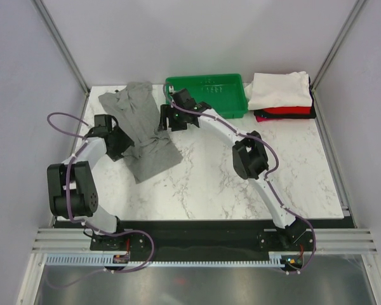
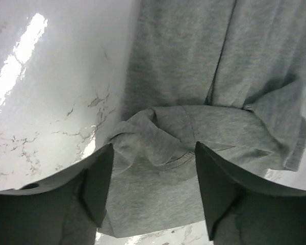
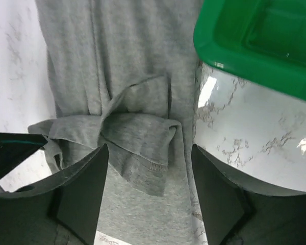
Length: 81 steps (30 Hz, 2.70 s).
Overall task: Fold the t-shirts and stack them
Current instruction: Fold the tshirt
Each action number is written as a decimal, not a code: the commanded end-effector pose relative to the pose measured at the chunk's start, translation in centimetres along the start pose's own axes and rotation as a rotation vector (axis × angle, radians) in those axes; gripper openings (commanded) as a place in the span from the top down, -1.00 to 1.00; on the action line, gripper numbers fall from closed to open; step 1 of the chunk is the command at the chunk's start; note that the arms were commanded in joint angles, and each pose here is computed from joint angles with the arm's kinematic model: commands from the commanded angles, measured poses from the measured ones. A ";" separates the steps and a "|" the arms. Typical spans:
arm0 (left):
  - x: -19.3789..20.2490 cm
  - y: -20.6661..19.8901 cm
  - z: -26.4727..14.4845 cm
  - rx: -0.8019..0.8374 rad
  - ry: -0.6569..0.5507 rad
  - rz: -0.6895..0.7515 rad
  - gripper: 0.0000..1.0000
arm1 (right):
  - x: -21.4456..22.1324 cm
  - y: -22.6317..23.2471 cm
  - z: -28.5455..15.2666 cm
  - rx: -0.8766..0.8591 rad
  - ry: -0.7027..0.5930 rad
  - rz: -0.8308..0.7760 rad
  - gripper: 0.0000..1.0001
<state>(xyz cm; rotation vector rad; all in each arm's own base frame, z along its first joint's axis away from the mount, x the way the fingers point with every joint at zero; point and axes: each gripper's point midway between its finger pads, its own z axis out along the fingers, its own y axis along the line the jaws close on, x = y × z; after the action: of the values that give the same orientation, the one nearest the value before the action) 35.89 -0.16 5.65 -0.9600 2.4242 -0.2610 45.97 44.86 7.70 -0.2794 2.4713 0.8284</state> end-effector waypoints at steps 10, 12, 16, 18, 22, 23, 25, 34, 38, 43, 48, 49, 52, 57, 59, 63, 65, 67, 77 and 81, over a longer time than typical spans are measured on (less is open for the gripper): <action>-1.9 -7.1 -7.3 0.222 -0.134 0.204 -0.37 | -4.5 2.3 -9.6 -0.082 -0.197 -0.019 -0.47; -1.1 -6.7 -7.8 0.194 -0.163 0.202 -0.34 | -2.5 2.9 -10.1 -0.082 -0.201 -0.022 -0.45; -1.1 -1.4 -6.9 0.024 -0.221 0.106 -0.34 | 4.1 2.7 -9.9 -0.042 -0.116 -0.050 -0.45; -1.5 0.5 -6.2 0.021 -0.180 0.021 -0.29 | 6.2 3.4 -9.3 -0.051 -0.077 -0.057 -0.44; -0.3 -2.5 -6.3 0.133 -0.168 0.127 0.00 | 9.2 3.3 -8.1 -0.054 -0.034 -0.046 -0.34; 0.0 -3.9 -6.5 0.164 -0.183 0.179 0.01 | 9.4 3.2 -8.0 -0.057 -0.032 -0.043 -0.31; 1.4 -6.0 -6.1 0.185 -0.163 0.250 0.04 | 9.8 3.2 -7.5 -0.068 -0.034 -0.029 -0.23; 5.7 -9.9 -2.3 0.210 -0.039 0.342 0.17 | 10.1 4.3 -6.1 -0.163 -0.056 -0.008 -0.19; 6.1 -10.2 -0.4 0.178 -0.026 0.360 0.20 | 10.8 4.2 -4.8 -0.191 -0.050 0.011 -0.18; 5.3 -10.0 1.6 0.113 -0.038 0.387 0.21 | 12.9 2.2 -2.2 -0.156 0.001 0.028 -0.15; 2.2 -10.8 2.0 0.043 -0.095 0.425 0.21 | 14.7 0.4 -1.2 -0.115 0.031 0.023 -0.14; 1.7 -11.1 2.0 0.038 -0.106 0.432 0.21 | 14.9 0.1 -1.1 -0.109 0.035 0.025 -0.14; -1.2 -12.5 2.0 0.013 -0.150 0.457 0.19 | 15.7 -0.5 -0.8 -0.102 0.046 0.031 -0.13; -6.1 -10.8 6.4 -0.155 -0.149 0.504 0.17 | 16.3 -0.4 -0.8 -0.119 0.060 0.053 -0.12; -9.1 -10.2 6.2 -0.180 -0.121 0.435 0.19 | 16.4 -0.4 -1.0 -0.127 0.057 0.053 -0.12; -9.7 -10.9 3.1 -0.141 -0.160 0.405 0.10 | 16.3 -0.3 -1.1 -0.138 0.048 0.043 -0.12; -10.4 -12.8 -1.6 -0.075 -0.265 0.410 0.07 | 16.3 -0.2 -0.9 -0.142 0.047 0.041 -0.12; -8.3 -12.8 -4.5 -0.029 -0.288 0.418 0.07 | 16.2 -0.3 -0.6 -0.143 0.047 0.043 -0.12; 1.9 -7.9 -0.7 0.014 -0.062 0.420 0.10 | 16.5 -1.0 -0.8 -0.138 0.047 0.044 -0.12; 2.6 -7.3 1.7 -0.025 -0.025 0.429 0.13 | 17.3 -1.5 -0.6 -0.139 0.061 0.053 -0.12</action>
<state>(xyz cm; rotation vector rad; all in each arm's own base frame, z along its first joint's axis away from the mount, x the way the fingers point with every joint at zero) 38.43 -6.72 7.09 -0.4006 2.5359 -0.0367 33.47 45.12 3.46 -0.2982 2.3365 1.1344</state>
